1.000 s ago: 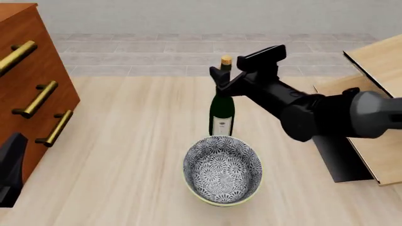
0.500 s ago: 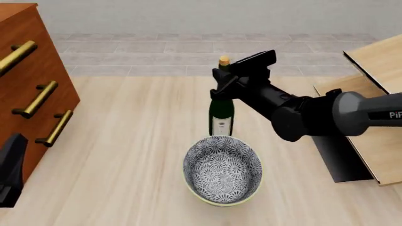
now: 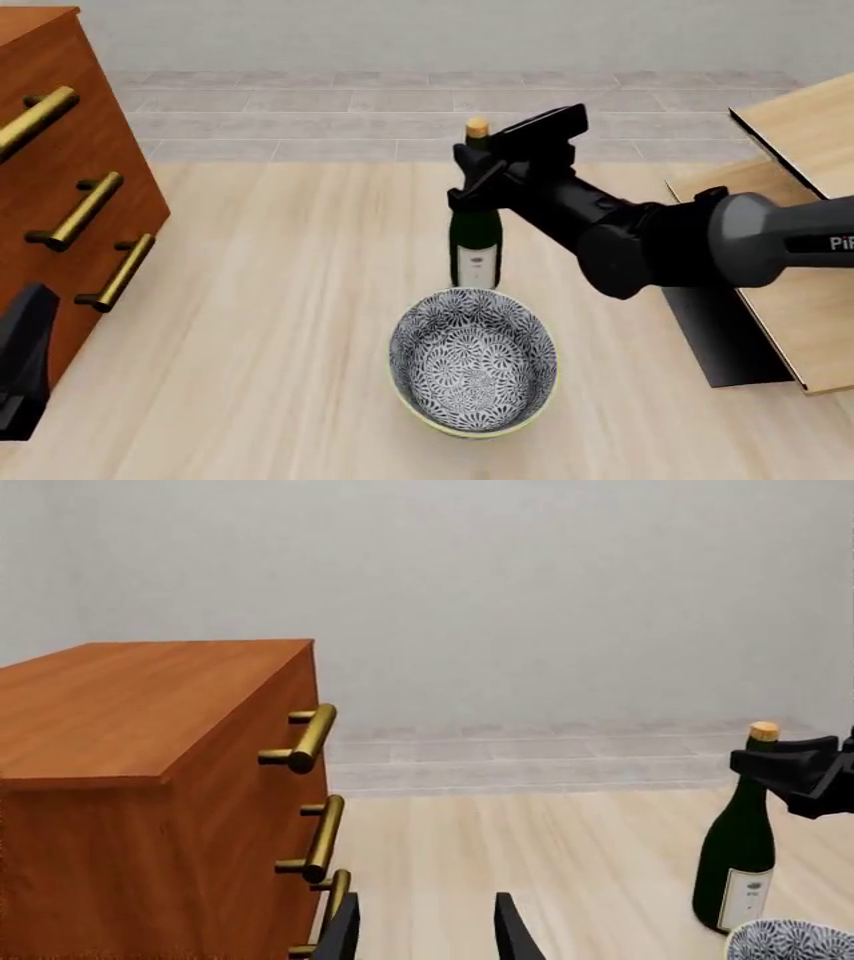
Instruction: Put the wine bottle on the wine rack.
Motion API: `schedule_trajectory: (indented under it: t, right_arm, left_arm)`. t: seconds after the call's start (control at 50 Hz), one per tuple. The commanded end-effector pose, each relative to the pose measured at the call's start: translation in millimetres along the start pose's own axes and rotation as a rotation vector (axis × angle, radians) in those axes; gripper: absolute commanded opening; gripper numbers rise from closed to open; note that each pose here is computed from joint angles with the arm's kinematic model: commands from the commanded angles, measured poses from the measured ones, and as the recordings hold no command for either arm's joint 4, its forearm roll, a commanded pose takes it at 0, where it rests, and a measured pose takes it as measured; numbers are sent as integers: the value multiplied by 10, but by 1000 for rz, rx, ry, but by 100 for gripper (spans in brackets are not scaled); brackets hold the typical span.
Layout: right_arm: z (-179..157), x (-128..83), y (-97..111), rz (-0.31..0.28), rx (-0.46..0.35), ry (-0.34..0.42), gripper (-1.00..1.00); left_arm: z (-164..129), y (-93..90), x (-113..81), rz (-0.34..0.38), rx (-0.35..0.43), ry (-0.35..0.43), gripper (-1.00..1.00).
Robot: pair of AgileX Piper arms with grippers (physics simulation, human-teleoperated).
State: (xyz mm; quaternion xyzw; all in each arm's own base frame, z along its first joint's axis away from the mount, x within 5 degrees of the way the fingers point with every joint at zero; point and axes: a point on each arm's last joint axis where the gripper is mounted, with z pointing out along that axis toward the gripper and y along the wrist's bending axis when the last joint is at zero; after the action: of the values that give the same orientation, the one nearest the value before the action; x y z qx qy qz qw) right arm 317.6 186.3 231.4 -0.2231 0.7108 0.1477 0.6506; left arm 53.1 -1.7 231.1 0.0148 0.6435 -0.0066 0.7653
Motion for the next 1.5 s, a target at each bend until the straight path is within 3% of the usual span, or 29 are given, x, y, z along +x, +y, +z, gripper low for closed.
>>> schedule_trajectory:
  t: [0.02, 0.38, 0.56, 0.6, 0.78, 1.0, 1.02, 1.08, 1.22, 1.28, 1.32, 1.5]
  right_arm:
    - [-29, -109, -35, 14, 8, -48, -100]
    - [-132, -320, -241, 42, 65, -142, -100]
    - [-294, -546, -183, 62, 45, -170, -100]
    - [-354, -638, -205, 102, 47, -188, -100]
    - [-477, -892, -266, 132, 58, -205, -100]
    - [-863, -1332, -238, 259, 28, -244, -100]
    - [-869, -1366, -257, 245, 36, -233, -100]
    - [-1006, -1476, -293, 302, 39, -255, -100]
    - [-1233, -1741, -495, 330, 108, -248, -100]
    - [-1341, -1860, -700, 414, 182, -218, -100]
    - [-1396, -1936, -754, 435, 205, -202, -100]
    - [-1600, -2089, -1009, 469, 322, -173, -100]
  left_arm:
    - [0, 2, -7, -2, -3, -4, 100]
    - [-1, 2, -31, -2, -3, -6, 100]
    - [-1, 0, -20, -5, 1, -4, 100]
    - [-1, -2, -16, -6, 3, -5, 100]
    - [0, -3, -15, -12, 6, -12, 100]
    - [1, -11, 42, -29, 20, -16, 100]
    - [1, -12, 44, -28, 20, -18, 100]
    - [2, -12, 55, -33, 21, -19, 100]
    - [2, -12, 75, -38, 20, -23, 100]
    - [2, -15, 73, -31, 25, -29, 100]
    - [2, -16, 80, -33, 27, -24, 100]
    - [2, -22, 83, -41, 38, -20, 100]
